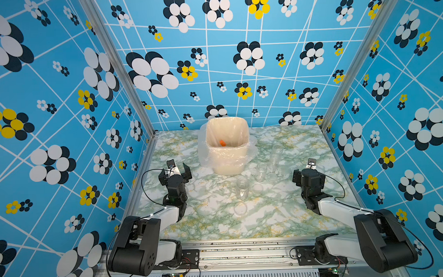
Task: Empty the moldy dried flower tea in the jars
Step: Reset both arms
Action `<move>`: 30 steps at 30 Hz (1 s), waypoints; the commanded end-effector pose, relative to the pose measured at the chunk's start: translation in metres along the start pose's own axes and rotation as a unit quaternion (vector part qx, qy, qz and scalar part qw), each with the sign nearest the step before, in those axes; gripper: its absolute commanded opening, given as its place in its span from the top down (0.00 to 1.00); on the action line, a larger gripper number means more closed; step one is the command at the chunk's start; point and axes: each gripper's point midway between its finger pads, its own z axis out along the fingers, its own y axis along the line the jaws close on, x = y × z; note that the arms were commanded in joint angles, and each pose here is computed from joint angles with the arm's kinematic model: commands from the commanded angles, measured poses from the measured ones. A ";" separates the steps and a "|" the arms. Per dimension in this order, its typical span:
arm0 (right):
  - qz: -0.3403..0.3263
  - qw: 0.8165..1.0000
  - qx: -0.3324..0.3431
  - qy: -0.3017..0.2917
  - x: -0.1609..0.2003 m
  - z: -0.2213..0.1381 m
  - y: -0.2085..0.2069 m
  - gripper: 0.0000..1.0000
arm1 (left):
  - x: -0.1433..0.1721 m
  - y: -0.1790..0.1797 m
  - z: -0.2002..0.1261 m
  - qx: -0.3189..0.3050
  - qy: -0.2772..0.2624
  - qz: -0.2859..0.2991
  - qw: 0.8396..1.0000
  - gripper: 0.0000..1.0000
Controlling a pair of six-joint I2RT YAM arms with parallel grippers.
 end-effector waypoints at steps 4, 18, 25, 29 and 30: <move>0.001 0.997 -0.029 -0.077 -0.035 0.024 0.017 0.06 | -0.016 0.003 0.001 0.023 -0.033 -0.027 0.999 0.01; 0.013 0.984 -0.151 -0.088 -0.020 0.023 0.035 0.01 | 0.000 0.009 -0.014 0.039 -0.016 -0.036 0.998 0.00; 0.014 0.984 -0.158 -0.086 -0.020 0.024 0.036 0.01 | 0.019 0.005 -0.007 0.074 0.015 -0.045 0.996 0.01; 0.028 0.989 -0.120 -0.079 -0.020 0.029 0.023 0.01 | 0.033 0.000 0.003 0.106 0.032 -0.053 0.992 0.01; 0.031 0.990 -0.111 -0.077 -0.020 0.031 0.021 0.01 | 0.036 -0.002 0.006 0.118 0.036 -0.056 0.991 0.00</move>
